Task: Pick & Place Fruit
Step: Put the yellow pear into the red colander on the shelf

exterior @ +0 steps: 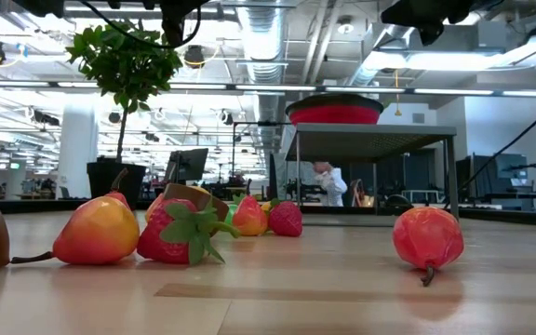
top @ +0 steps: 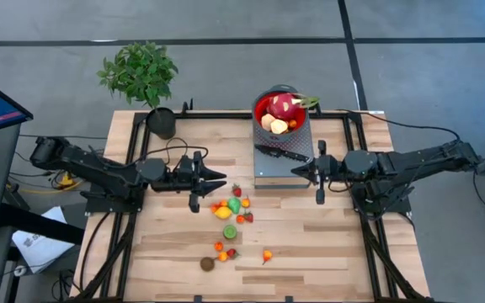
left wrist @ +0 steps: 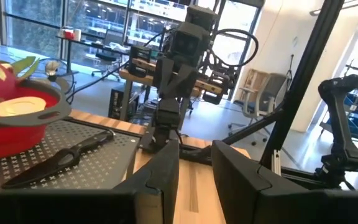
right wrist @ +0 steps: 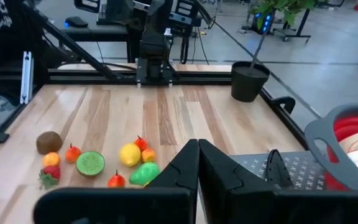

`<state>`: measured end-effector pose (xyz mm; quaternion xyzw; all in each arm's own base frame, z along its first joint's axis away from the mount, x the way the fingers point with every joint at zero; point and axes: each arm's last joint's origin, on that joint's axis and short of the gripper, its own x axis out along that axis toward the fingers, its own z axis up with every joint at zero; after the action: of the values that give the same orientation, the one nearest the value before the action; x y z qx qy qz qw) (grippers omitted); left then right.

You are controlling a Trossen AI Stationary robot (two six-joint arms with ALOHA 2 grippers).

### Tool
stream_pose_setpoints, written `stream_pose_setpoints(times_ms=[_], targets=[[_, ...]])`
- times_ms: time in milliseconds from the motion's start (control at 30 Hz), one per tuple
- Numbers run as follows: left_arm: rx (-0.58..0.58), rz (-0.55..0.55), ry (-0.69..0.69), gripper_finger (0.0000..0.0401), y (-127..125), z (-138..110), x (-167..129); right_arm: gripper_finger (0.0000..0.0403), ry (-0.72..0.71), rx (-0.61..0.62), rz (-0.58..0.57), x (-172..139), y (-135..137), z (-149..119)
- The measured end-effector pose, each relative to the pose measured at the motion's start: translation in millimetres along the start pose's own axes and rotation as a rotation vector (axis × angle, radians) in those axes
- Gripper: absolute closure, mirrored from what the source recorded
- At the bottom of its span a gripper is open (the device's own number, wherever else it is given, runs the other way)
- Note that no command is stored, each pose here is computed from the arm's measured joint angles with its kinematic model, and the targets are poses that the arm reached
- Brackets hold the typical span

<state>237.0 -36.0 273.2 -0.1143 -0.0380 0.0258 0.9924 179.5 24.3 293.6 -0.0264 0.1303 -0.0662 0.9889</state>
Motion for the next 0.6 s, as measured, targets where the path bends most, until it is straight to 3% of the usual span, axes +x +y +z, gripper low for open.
stream_pose_setpoints(times_ms=[233, 600], targets=[[-0.002, 0.0, 0.0, 0.0311, 0, 0, 0, 0.04, 0.001, 0.072, 0.002, 0, 0, 0], [-0.056, -0.076, 0.019, 0.0311, -2, 0, 0, 0.04, -0.01, 0.061, 0.072, -4, 13, 1]])
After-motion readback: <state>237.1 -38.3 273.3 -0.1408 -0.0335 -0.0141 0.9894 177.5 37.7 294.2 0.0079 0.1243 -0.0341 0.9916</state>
